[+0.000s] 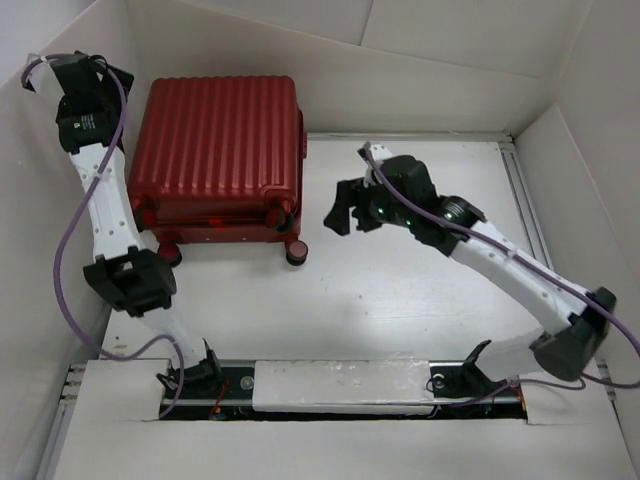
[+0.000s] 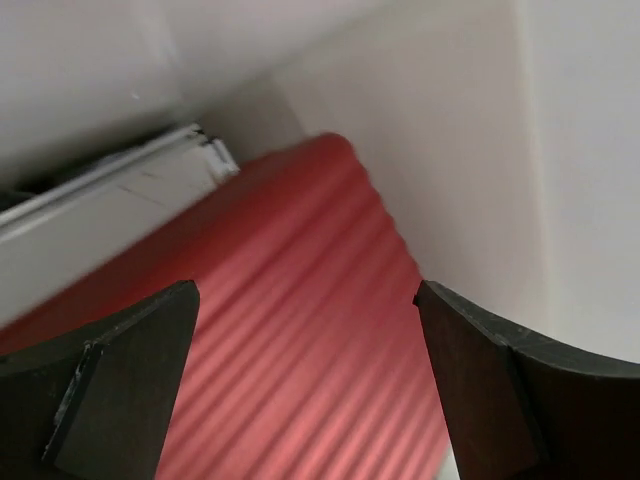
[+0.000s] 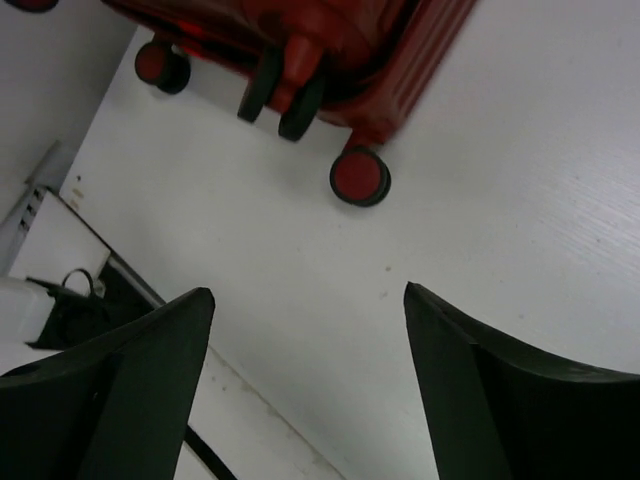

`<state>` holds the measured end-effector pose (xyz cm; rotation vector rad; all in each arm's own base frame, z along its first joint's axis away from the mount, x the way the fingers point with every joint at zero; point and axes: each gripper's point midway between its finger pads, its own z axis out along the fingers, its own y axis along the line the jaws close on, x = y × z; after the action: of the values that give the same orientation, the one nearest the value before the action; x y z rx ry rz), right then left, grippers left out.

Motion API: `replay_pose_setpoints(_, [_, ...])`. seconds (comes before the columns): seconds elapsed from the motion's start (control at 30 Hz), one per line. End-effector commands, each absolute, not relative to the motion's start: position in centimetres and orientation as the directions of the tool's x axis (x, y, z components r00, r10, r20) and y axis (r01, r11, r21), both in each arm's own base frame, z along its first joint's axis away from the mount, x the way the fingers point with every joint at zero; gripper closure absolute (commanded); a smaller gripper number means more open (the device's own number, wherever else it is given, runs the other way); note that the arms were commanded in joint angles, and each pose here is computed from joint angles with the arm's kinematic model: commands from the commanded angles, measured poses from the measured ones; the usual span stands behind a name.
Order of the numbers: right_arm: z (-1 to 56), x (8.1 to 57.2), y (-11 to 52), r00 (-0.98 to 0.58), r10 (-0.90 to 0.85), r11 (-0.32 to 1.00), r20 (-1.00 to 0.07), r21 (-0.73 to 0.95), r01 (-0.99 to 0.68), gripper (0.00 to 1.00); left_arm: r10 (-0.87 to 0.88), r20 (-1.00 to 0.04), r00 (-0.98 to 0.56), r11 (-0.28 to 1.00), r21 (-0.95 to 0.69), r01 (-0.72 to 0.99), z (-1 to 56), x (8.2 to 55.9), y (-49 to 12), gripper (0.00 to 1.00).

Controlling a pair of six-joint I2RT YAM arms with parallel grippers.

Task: Pack the luggage

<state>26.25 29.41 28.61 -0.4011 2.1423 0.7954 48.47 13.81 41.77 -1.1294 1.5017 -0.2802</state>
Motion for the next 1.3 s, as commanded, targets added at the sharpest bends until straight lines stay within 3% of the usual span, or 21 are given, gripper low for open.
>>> replay_pose_setpoints(0.0, [33.4, 31.7, 31.7, -0.531, 0.117, 0.749, -0.839, 0.426, -0.508, 0.15, -0.759, -0.646, 0.080, 0.488, -0.646, -0.587, 38.3, 49.7, 16.3, 0.13])
replay_pose_setpoints(0.13, [32.5, 38.0, 33.2, -0.530, 0.142, 0.738, -0.836, 0.446, -0.507, 0.03, -0.780, -0.622, 0.069, 0.429, -0.612, -0.664, 33.1, 51.1, 20.4, 0.13])
replay_pose_setpoints(0.23, [32.8, 41.6, 33.2, -0.565, 0.216, 0.661, -0.796, 0.545, -0.516, 0.01, -0.814, -0.581, -0.015, 0.442, -0.604, -0.663, 29.1, 52.9, 20.3, 0.13])
replay_pose_setpoints(0.37, [29.5, 47.3, 33.0, -0.664, 0.336, 0.588, -0.668, 0.700, -0.406, 0.01, -0.862, -0.475, -0.176, 0.470, -0.622, -0.626, 24.1, 54.3, 16.8, 0.13])
replay_pose_setpoints(0.43, [26.5, 49.7, 33.0, -0.711, 0.410, 0.562, -0.572, 0.772, -0.297, 0.11, -0.868, -0.438, -0.233, 0.480, -0.622, -0.618, 21.4, 54.5, 14.7, 0.13])
replay_pose_setpoints(0.47, [26.5, 51.0, 32.5, -0.695, 0.455, 0.560, -0.557, 0.786, -0.262, 0.23, -0.856, -0.440, -0.270, 0.509, -0.628, -0.589, 21.4, 54.5, 12.9, 0.13])
replay_pose_setpoints(0.5, [24.6, 52.0, 32.8, -0.708, 0.471, 0.564, -0.526, 0.797, -0.216, 0.48, -0.854, -0.434, -0.287, 0.515, -0.633, -0.578, 21.1, 54.4, 11.9, 0.13])
replay_pose_setpoints(0.53, [24.3, 52.7, 33.0, -0.708, 0.492, 0.556, -0.506, 0.809, -0.192, 0.60, -0.859, -0.395, -0.327, 0.512, -0.624, -0.591, 18.7, 53.5, 10.7, 0.13])
replay_pose_setpoints(0.6, [24.6, 54.7, 32.8, -0.675, 0.522, 0.577, -0.521, 0.799, -0.171, 0.79, -0.849, -0.413, -0.329, 0.528, -0.659, -0.536, 19.4, 53.2, 8.9, 0.13])
replay_pose_setpoints(0.7, [22.5, 56.9, 33.5, -0.679, 0.525, 0.594, -0.513, 0.792, -0.140, 0.88, -0.845, -0.374, -0.383, 0.530, -0.676, -0.511, 17.3, 51.6, 6.0, 0.14])
replay_pose_setpoints(0.73, [18.6, 57.4, 33.6, -0.714, 0.512, 0.625, -0.478, 0.777, -0.072, 0.95, -0.838, -0.370, -0.402, 0.540, -0.670, -0.509, 16.8, 51.1, 5.7, 0.14])
replay_pose_setpoints(0.87, [16.8, 57.2, 35.8, -0.769, 0.448, 0.616, -0.457, 0.781, -0.105, 1.00, -0.796, -0.356, -0.490, 0.592, -0.628, -0.505, 14.4, 48.8, 2.7, 0.14])
replay_pose_setpoints(1.03, [15.5, 51.3, 41.6, -0.826, 0.280, 0.618, -0.489, 0.750, -0.235, 1.00, -0.716, -0.366, -0.595, 0.670, -0.598, -0.439, 14.0, 47.0, -1.3, 0.15])
replay_pose_setpoints(1.13, [15.5, 47.6, 40.8, -0.834, 0.240, 0.620, -0.497, 0.740, -0.263, 1.00, -0.606, -0.365, -0.707, 0.753, -0.548, -0.363, 13.9, 44.6, -6.2, 0.15])
replay_pose_setpoints(1.17, [12.5, 45.8, 39.2, -0.853, 0.237, 0.665, -0.464, 0.718, -0.206, 1.00, -0.557, -0.380, -0.738, 0.778, -0.549, -0.305, 15.0, 43.3, -8.6, 0.15])
replay_pose_setpoints(1.2, [15.9, 44.9, 38.3, -0.825, 0.249, 0.656, -0.508, 0.715, -0.242, 1.00, -0.539, -0.382, -0.751, 0.786, -0.550, -0.284, 15.2, 42.4, -9.7, 0.15])
replay_pose_setpoints(1.27, [16.8, 44.2, 35.5, -0.794, 0.262, 0.690, -0.548, 0.682, -0.243, 1.00, -0.521, -0.321, -0.791, 0.774, -0.568, -0.279, 13.9, 38.9, -11.8, 0.15])
